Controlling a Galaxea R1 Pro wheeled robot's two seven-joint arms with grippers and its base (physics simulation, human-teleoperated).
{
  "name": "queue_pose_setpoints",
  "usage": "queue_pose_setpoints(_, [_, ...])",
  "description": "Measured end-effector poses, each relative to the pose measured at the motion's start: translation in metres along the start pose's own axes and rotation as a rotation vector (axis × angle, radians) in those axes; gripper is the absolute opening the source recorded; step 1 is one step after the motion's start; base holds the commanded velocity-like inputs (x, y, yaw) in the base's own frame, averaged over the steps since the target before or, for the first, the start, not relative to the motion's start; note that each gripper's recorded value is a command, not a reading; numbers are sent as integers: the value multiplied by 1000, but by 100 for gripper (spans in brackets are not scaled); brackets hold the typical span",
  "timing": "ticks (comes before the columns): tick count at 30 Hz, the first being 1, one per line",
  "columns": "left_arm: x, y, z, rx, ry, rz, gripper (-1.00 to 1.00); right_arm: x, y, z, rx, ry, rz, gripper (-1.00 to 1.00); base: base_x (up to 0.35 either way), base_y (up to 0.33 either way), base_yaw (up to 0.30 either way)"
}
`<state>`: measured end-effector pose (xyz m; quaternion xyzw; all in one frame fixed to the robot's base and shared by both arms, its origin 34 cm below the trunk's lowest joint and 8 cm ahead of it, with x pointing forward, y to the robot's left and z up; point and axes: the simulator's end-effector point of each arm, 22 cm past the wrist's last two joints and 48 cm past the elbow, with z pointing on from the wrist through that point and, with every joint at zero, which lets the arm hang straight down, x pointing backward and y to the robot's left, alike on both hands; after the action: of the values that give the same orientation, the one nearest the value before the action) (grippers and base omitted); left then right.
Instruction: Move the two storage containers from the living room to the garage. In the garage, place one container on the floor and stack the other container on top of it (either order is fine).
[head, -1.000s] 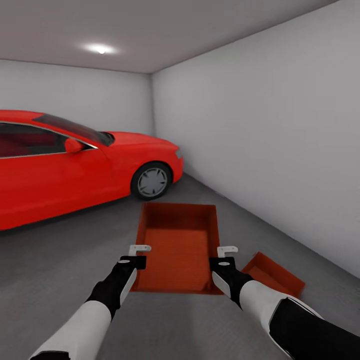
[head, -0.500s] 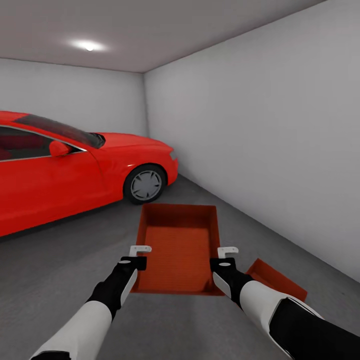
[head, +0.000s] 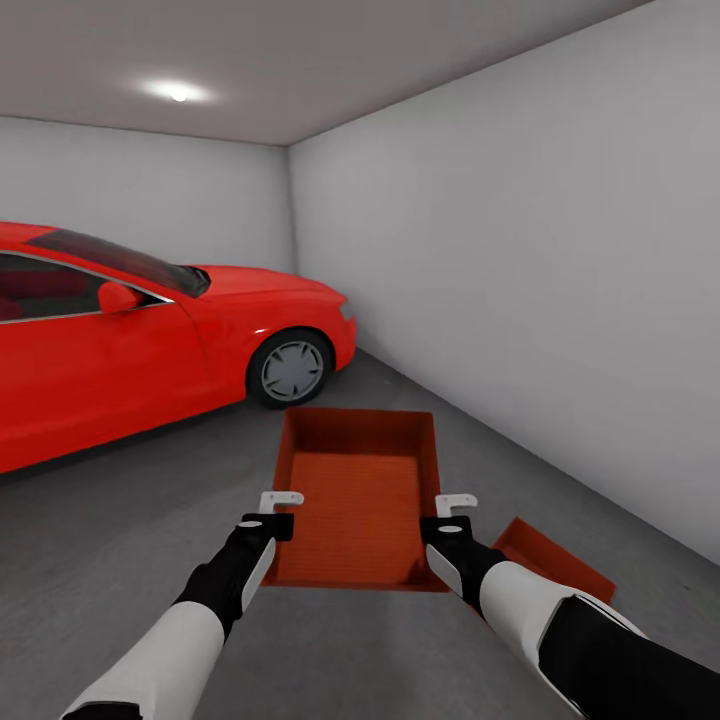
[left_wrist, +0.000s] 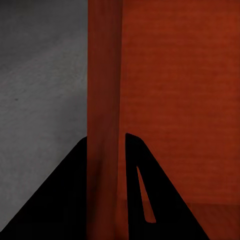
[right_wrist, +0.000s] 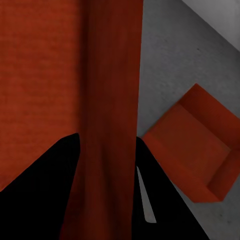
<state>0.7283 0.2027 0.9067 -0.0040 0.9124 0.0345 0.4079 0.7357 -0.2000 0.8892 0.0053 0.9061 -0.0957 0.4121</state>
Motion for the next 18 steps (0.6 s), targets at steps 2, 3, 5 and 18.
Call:
queue_pose_setpoints(2, [0,0,0,0,1,0,-100,1,0,0,-1,1,0,-100,118,55,0])
queue_pose_setpoints(3, [1,0,0,0,2,0,-100,1,0,0,-1,2,0,-100,179,85,0])
queue_pose_setpoints(5, [1,0,0,-1,2,0,-100,1,0,0,-1,2,0,-100,233,114,0])
queue_pose_setpoints(18, [-2,1,0,1,-8,-5,-100,-3,1,-1,3,-6,1,-100,286,141,-43])
